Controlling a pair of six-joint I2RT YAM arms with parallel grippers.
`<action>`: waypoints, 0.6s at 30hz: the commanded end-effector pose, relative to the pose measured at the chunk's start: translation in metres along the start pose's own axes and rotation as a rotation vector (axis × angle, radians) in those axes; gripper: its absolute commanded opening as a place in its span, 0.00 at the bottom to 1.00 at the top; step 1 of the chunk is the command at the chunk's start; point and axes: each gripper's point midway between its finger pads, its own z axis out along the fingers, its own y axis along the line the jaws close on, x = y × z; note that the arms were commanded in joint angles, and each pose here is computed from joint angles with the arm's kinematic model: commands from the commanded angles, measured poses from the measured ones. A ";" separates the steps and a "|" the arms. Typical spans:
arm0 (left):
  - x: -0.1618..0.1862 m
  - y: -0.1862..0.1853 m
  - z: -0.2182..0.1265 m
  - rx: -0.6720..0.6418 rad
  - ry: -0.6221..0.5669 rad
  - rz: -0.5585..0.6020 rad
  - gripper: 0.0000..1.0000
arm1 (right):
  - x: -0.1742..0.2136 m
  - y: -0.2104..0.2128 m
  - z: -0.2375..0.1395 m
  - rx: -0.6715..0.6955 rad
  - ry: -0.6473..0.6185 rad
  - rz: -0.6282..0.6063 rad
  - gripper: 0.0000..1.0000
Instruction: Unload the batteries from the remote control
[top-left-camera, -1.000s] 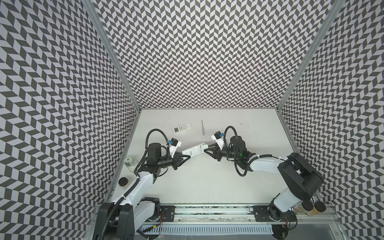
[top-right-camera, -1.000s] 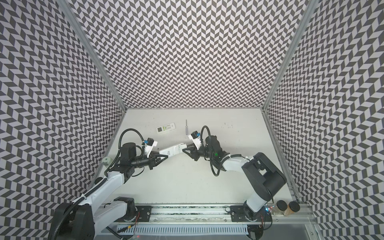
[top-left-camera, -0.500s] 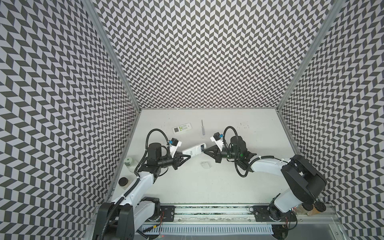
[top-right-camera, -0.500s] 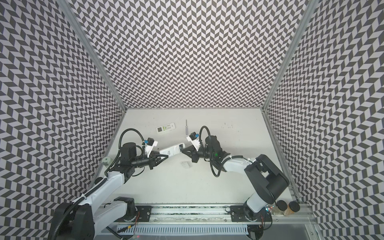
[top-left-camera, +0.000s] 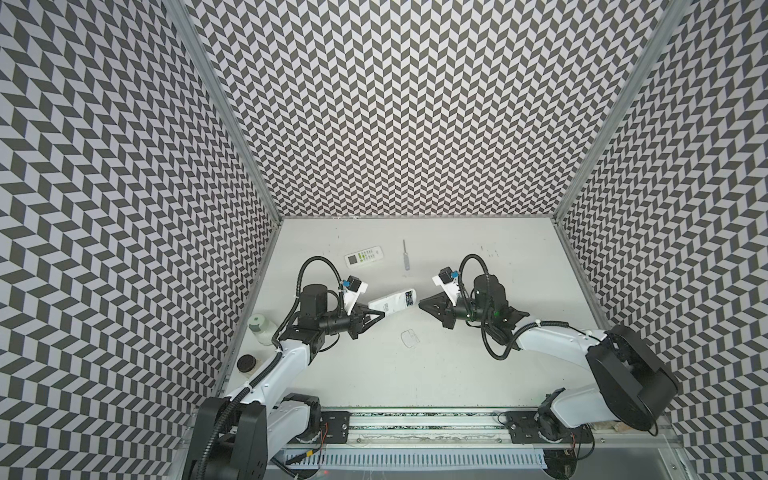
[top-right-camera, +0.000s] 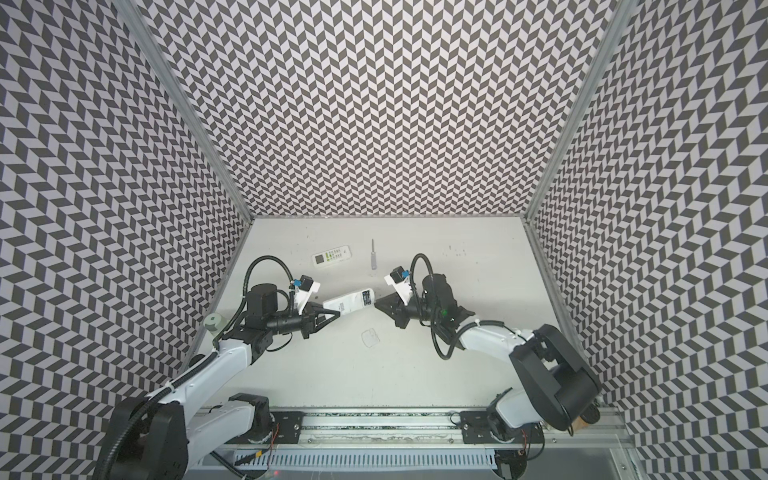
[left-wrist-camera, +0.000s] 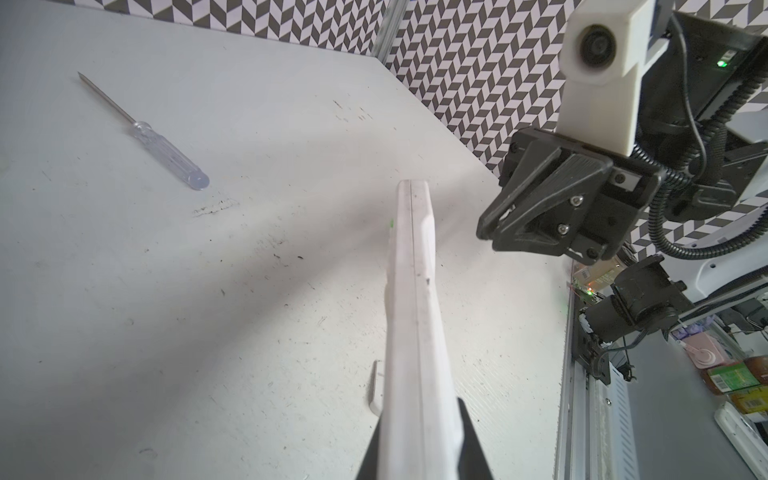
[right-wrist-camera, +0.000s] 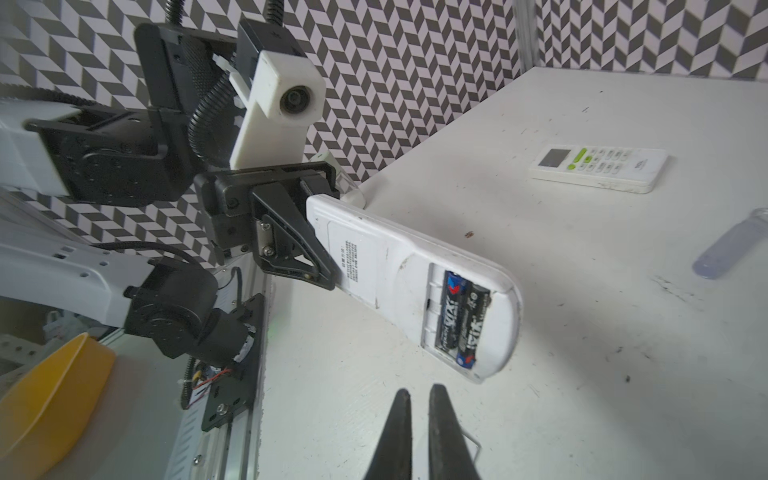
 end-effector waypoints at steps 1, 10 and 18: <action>-0.015 0.001 0.002 0.003 -0.017 -0.011 0.00 | -0.011 -0.018 -0.019 0.106 -0.052 -0.017 0.16; -0.018 0.010 0.016 0.027 0.048 -0.086 0.00 | -0.025 -0.062 -0.076 0.439 -0.158 -0.007 0.43; -0.011 0.034 0.048 0.037 0.173 -0.214 0.00 | -0.025 -0.078 -0.133 0.646 -0.268 0.027 0.67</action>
